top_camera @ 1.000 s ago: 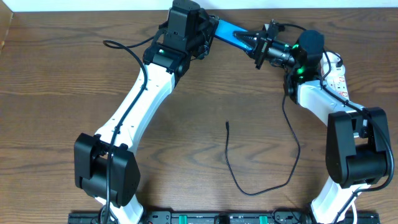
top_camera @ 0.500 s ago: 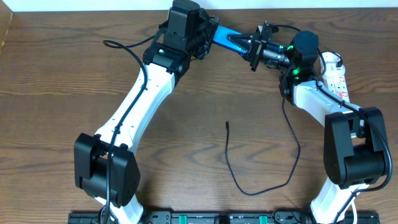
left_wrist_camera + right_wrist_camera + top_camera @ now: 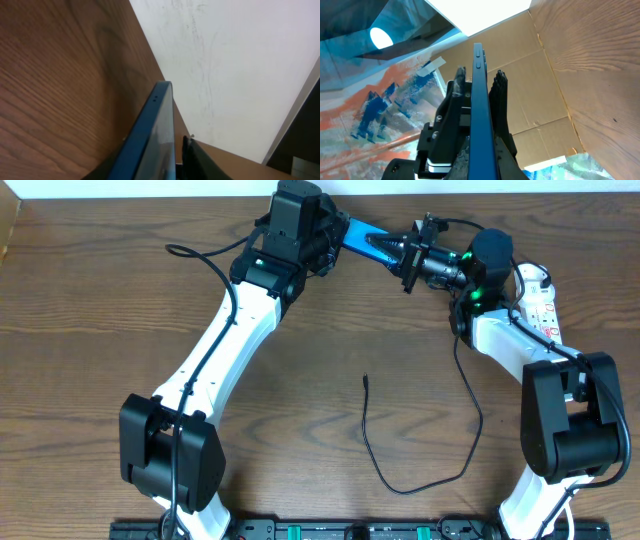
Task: Plug charger to phone and switch on socket
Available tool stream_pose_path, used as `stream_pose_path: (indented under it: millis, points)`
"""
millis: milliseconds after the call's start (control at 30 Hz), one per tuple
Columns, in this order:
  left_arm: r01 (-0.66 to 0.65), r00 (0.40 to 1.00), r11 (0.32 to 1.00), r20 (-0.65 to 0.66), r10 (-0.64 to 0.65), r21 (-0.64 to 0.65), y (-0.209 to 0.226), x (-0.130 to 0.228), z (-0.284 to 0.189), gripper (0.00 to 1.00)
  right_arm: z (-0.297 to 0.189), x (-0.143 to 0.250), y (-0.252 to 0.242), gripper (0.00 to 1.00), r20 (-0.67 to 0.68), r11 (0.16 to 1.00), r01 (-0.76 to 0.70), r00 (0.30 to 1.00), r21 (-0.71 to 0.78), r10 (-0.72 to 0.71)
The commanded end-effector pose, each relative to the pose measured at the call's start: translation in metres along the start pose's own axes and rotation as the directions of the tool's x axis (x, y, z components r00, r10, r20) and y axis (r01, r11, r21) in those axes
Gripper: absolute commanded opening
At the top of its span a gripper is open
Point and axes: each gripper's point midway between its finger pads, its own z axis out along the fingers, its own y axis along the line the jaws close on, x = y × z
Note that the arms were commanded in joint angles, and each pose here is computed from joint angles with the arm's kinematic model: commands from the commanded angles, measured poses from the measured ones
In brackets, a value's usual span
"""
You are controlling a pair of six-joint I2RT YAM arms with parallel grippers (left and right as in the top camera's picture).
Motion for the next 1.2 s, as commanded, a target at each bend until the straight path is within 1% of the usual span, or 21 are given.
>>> stream_pose_path:
  millis: [0,67,367,1067,1100,1167]
  points:
    - [-0.013,1.0,0.999,0.021,0.012,0.043,-0.0177,-0.0048,-0.0107,0.28,0.003,0.0085,0.0164,0.01,-0.023,0.999,0.038,0.999,-0.02,-0.038]
    - [-0.013,1.0,0.999,0.021,0.012,0.043,-0.0178,-0.0049,-0.0107,0.25,0.0033,0.0087,0.0163,0.01,-0.024,0.999,0.037,0.999,-0.019,-0.038]
    - [-0.013,0.999,0.999,0.049,0.011,0.043,-0.0182,-0.0096,-0.0109,0.2,0.0072,0.0128,0.0142,0.01,-0.034,0.999,0.036,0.999,-0.016,-0.036]
    - [-0.007,0.999,0.998,0.053,0.004,0.054,-0.0208,-0.0105,-0.011,0.19,0.0116,0.0178,0.0119,0.01,-0.048,0.999,0.038,0.998,-0.011,-0.039]
    - [-0.007,0.999,0.998,0.053,0.004,0.054,-0.0208,-0.0105,-0.011,0.14,0.0118,0.0182,0.0118,0.01,-0.049,0.999,0.038,0.998,-0.01,-0.039]
    - [-0.007,0.999,0.998,0.053,0.004,0.054,-0.0208,-0.0105,-0.011,0.13,0.0118,0.0181,0.0118,0.01,-0.049,0.999,0.038,0.998,-0.011,-0.038]
